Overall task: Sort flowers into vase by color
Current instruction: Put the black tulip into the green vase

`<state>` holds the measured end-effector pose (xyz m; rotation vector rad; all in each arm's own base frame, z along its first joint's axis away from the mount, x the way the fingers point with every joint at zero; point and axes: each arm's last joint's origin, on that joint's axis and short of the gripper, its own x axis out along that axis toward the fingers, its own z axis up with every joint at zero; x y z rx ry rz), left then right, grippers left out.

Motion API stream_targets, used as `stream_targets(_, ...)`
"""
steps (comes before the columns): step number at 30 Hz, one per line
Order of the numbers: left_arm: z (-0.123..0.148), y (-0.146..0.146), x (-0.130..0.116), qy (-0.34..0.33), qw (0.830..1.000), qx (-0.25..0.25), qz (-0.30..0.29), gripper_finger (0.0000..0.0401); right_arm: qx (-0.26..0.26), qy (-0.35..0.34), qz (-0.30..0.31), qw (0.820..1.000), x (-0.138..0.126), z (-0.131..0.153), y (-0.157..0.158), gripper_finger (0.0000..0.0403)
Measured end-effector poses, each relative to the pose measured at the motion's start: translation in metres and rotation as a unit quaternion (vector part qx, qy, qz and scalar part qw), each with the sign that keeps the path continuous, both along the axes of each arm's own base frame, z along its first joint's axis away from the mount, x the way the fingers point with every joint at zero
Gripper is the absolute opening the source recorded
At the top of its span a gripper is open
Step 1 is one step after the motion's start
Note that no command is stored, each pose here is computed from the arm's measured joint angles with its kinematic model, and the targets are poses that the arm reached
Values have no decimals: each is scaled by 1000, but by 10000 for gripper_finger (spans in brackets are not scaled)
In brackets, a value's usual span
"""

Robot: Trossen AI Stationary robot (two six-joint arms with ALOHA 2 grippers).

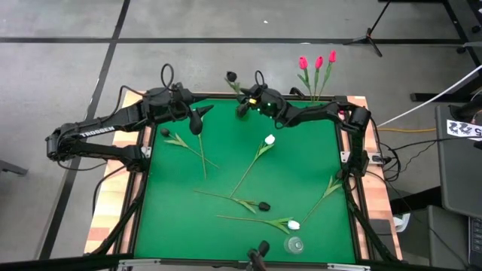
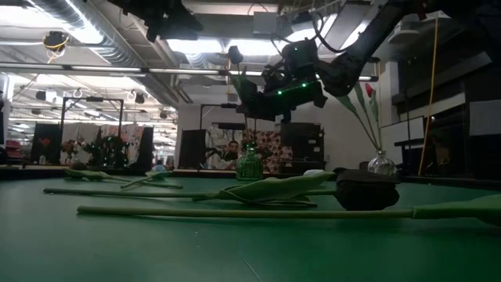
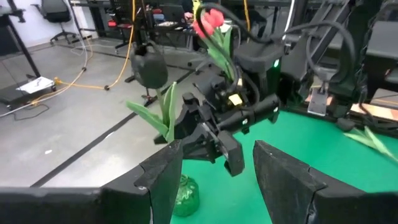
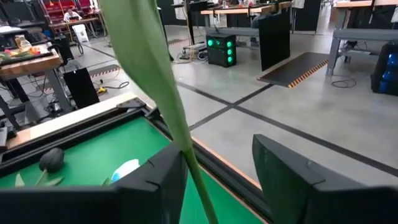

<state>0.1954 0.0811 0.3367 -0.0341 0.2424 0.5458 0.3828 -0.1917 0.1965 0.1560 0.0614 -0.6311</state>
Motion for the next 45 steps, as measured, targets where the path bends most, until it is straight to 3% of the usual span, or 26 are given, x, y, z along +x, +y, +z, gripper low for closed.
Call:
stream_targets(21,-6,0,-2,30,999,-13,19,194,-12,99,50,994,22,35,-8,273)
stream_targets(37,-6,0,-2,30,999,-13,23,194,6,162,146,976,23,35,-4,278)
stream_targets(45,-6,1,-5,43,999,-1,23,194,-3,181,165,970,10,58,4,278)
